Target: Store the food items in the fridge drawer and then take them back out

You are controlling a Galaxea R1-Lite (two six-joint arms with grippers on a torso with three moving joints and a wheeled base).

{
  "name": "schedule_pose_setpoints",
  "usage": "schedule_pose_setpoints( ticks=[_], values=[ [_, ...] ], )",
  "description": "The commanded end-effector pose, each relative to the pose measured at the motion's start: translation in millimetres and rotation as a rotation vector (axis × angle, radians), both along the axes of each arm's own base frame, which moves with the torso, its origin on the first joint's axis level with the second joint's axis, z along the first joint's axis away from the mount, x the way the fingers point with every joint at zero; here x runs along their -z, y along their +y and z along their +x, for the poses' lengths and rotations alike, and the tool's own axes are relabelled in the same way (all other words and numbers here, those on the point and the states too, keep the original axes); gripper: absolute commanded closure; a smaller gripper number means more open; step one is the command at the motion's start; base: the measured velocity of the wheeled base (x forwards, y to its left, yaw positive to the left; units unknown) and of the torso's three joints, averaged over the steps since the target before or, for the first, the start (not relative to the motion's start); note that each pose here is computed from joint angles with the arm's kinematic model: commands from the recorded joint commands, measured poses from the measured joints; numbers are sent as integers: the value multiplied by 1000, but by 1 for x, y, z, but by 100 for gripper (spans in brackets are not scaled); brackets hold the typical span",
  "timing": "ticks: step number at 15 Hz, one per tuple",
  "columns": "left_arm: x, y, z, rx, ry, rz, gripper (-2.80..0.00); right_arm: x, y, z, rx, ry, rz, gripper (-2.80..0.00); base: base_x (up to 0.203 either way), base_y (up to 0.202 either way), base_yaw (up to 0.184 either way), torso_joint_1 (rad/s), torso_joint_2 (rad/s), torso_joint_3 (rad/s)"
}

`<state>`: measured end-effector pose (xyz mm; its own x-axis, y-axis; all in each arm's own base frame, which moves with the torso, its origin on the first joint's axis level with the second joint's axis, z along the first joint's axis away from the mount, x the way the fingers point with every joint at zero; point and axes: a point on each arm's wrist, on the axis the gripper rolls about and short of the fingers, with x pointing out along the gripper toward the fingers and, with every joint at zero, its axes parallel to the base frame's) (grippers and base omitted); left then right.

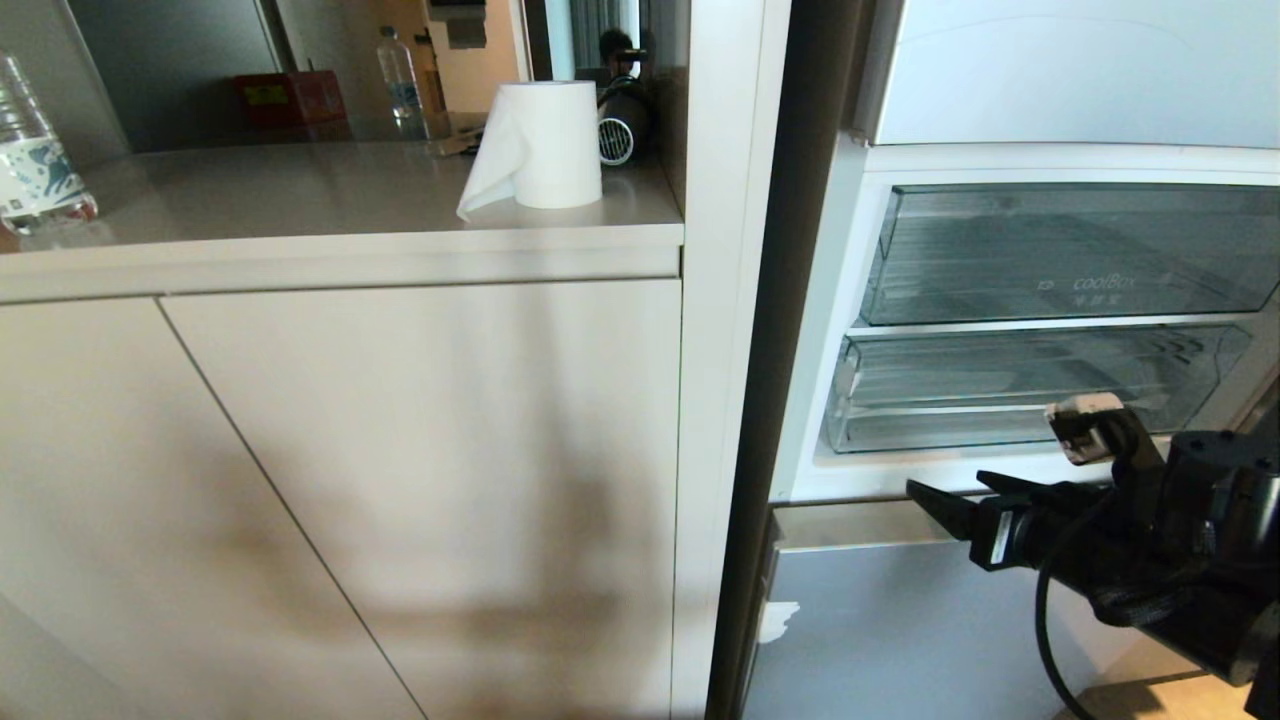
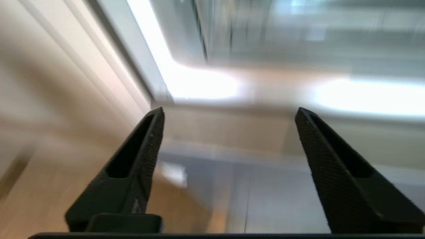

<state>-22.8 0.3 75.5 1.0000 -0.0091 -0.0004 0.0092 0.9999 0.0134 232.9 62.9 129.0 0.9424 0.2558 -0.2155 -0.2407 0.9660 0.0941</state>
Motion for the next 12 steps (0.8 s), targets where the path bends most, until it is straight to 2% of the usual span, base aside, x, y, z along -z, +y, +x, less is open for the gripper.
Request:
schedule_pose_setpoints(
  ticks=[1,6,8,12],
  values=[
    [0,0,0,0,0,0,0,6,12,9,-19,-27,0,-280,0,0,0,0,0,0],
    [0,0,0,0,0,0,0,-5,39,34,47,-175,-25,-280,0,0,0,0,0,0],
    [0,0,0,0,0,0,0,-8,45,46,96,-204,-30,-280,0,0,0,0,0,0],
    [0,0,0,0,0,0,0,-13,50,58,107,-233,-23,-280,0,0,0,0,0,0]
  ],
)
